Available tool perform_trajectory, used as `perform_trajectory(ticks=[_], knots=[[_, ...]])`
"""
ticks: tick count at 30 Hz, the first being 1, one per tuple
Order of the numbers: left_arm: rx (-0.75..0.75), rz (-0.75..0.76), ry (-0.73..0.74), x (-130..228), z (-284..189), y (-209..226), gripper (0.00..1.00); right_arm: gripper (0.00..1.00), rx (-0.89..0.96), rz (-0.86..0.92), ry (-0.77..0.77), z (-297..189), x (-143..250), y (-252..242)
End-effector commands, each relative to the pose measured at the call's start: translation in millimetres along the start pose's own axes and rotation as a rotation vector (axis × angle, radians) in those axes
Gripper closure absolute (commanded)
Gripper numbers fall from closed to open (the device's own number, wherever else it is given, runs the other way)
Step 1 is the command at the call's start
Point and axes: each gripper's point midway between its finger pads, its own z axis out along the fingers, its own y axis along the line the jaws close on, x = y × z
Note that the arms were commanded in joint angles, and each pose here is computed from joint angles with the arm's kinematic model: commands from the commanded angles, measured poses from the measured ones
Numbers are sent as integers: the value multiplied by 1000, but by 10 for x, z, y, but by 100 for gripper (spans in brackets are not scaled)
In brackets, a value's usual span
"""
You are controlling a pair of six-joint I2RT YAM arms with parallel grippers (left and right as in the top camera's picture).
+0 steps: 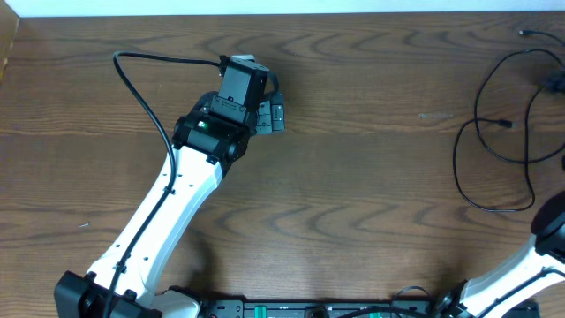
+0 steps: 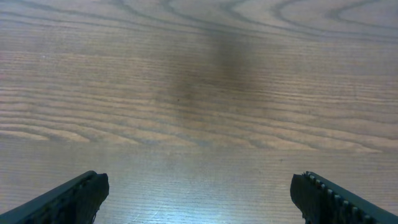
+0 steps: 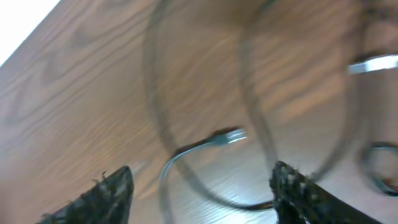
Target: Untangle cables
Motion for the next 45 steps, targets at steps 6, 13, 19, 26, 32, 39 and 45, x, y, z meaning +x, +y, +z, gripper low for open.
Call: perform_trajectory(ticks=[6,13,19,26,32,39,45], knots=[[-17,-4,3,-5,29,25,0,23,-237,-396,-46,-914,448,1559],[-17,-4,3,-5,29,25,0,1,-314,-596,-85,-1630,1075,2298],[-17,-5,3,-5,29,25,0,1,-388,-701,-88,-2037,1520,2574],[-17,-4,3,-5,29,25,0,1,-398,-716,-73,-2179,1683,2557],[-17,-4,3,-5,29,25,0,1,-398,-727,-74,-2177,1685,2556],[-17,-4,3,-5,29,25,0,1,-403,-774,-60,-2118,1744,2585],[-17,-4,3,-5,29,25,0,1,-381,-806,-165,-1896,1674,2561]])
